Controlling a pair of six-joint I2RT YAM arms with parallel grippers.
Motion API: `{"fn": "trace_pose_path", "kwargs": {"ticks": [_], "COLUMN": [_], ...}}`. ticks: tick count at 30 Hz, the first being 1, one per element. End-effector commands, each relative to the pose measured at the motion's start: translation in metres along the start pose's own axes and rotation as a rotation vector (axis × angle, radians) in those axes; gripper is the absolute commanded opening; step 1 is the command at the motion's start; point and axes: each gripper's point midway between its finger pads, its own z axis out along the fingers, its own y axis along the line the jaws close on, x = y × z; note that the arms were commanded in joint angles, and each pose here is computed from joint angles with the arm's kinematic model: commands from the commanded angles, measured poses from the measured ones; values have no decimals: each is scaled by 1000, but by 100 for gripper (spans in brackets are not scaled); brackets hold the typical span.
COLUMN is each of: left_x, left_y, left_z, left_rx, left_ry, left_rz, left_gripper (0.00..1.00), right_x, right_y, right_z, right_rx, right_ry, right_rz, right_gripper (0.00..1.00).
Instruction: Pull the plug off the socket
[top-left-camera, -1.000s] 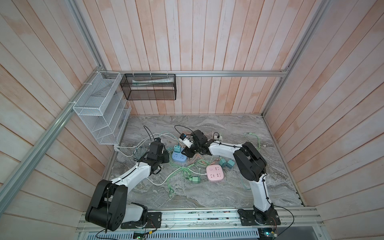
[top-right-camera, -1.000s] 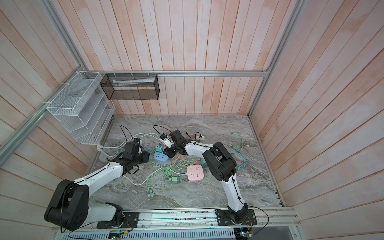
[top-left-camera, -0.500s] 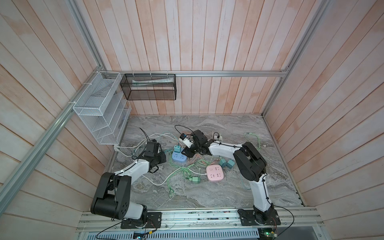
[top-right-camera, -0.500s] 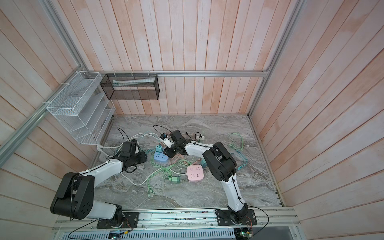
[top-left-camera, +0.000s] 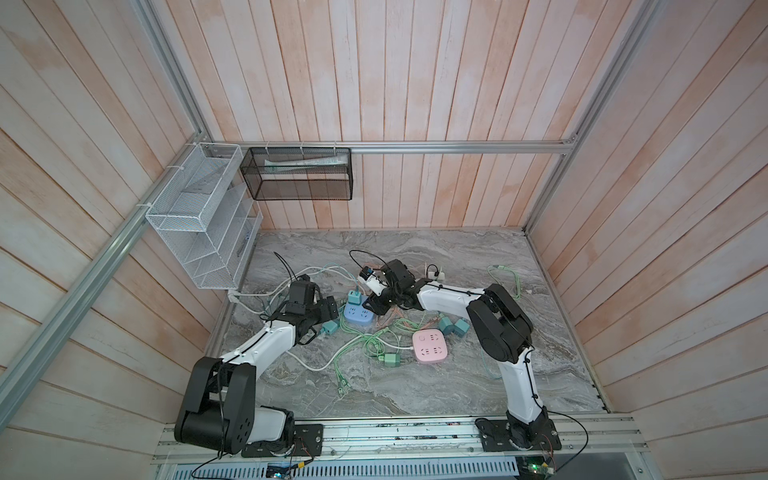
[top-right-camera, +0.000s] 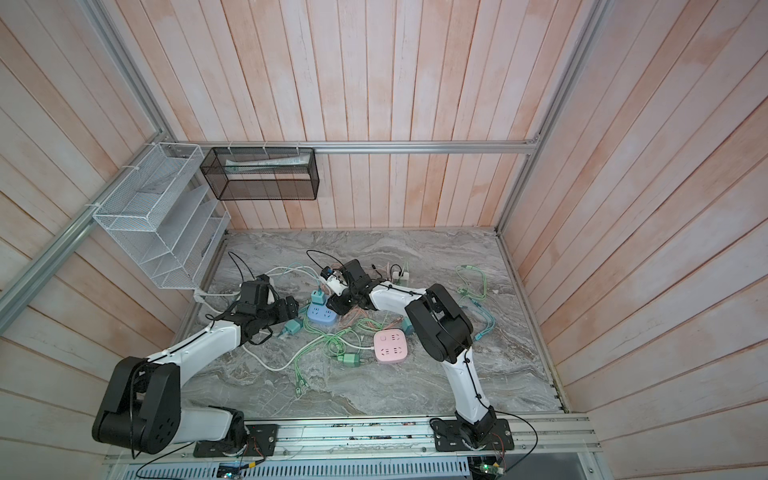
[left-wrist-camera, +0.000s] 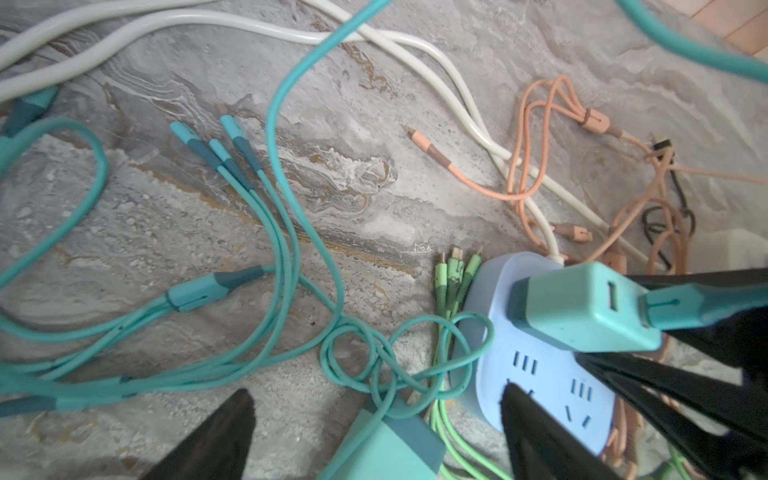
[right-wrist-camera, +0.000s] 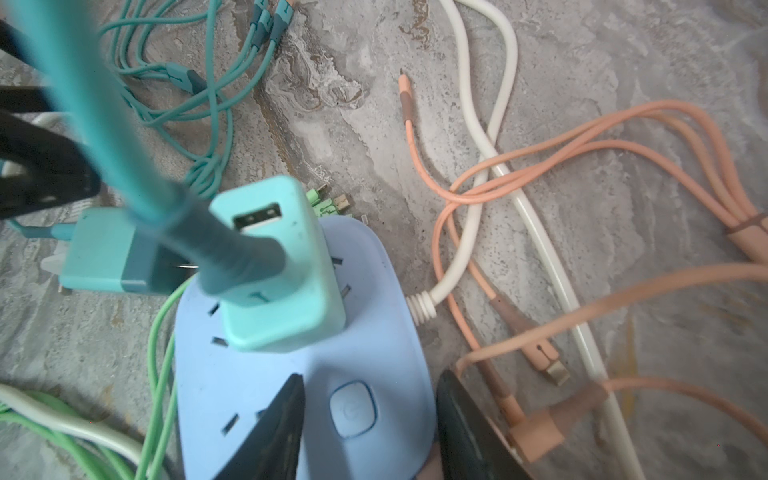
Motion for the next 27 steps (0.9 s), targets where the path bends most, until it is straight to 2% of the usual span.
{"fn": "trace_pose_path", "kwargs": {"ticks": [1,5,9,12,17,27], "left_x": [-3,-13,-15,-9,-1,-8], "left_y": [12,10,-16,-37,-65,-90], "left_z": [-9,-21,-26,-18,-3,15], "left_rx": [-69,-89,-44,20,94,114], "left_ry": [-31,-70,-101,-77,-32,-42], "left_rz": [-6,12,110,168,243,301], "left_gripper": [100,100,100,99,93,89], "right_x": [72,72,73,72,73,73], "right_y": [-15,-15,-14,-14,-13,-13], "right_z": [17,17,18,17,16,15], "right_rx": [40,39,35,34,31,28], "right_ry": [218,218,218,216,218,215], "right_rz": [61,62,66,65,65,75], "right_gripper": [49,49,49,49,50,50]}}
